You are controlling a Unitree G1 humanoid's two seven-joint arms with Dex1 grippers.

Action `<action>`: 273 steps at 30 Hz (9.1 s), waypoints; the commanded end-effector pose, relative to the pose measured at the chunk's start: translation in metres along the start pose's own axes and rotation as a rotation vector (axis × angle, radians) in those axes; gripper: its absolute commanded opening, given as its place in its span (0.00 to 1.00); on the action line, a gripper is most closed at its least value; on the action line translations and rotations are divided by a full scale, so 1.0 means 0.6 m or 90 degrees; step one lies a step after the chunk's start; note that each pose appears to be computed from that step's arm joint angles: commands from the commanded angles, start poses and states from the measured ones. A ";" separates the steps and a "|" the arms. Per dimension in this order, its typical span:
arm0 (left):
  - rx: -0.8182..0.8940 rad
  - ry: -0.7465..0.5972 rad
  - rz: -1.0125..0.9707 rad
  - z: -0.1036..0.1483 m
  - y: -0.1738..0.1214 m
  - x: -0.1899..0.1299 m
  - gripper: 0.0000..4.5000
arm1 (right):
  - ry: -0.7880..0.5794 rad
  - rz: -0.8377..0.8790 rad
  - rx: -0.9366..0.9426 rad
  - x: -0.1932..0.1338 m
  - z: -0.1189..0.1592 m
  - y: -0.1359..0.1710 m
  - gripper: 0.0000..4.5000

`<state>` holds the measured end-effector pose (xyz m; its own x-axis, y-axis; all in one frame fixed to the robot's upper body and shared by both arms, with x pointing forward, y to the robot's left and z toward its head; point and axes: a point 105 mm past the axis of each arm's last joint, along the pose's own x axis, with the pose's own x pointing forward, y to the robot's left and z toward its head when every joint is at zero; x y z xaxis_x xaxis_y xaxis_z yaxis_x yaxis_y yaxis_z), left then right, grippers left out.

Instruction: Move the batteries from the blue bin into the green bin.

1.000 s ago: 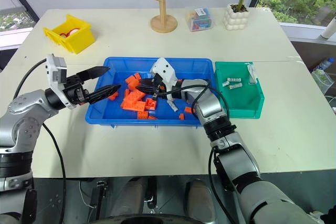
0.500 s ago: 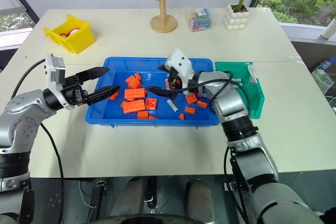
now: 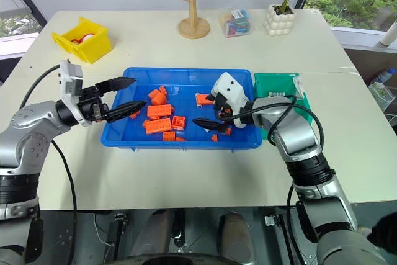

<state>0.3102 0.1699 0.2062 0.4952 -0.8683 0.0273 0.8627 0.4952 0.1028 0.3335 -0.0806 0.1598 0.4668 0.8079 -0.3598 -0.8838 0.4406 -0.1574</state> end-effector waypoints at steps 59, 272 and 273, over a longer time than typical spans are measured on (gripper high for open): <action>0.015 -0.046 -0.046 0.023 0.014 0.033 1.00 | -0.039 -0.359 -0.006 -0.183 0.040 -0.196 0.02; 0.019 -0.020 -0.113 0.007 0.019 0.061 1.00 | 0.010 -0.304 -0.006 -0.271 -0.020 -0.190 0.49; 0.020 -0.020 -0.112 0.007 0.020 0.060 1.00 | 0.010 -0.304 0.002 -0.270 -0.024 -0.188 0.60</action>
<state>0.3379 0.1444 0.2000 0.3385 -0.9408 0.0190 0.9371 0.3388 0.0841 0.3608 -0.2667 0.2048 0.8035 0.5059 -0.3139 -0.5872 0.7604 -0.2776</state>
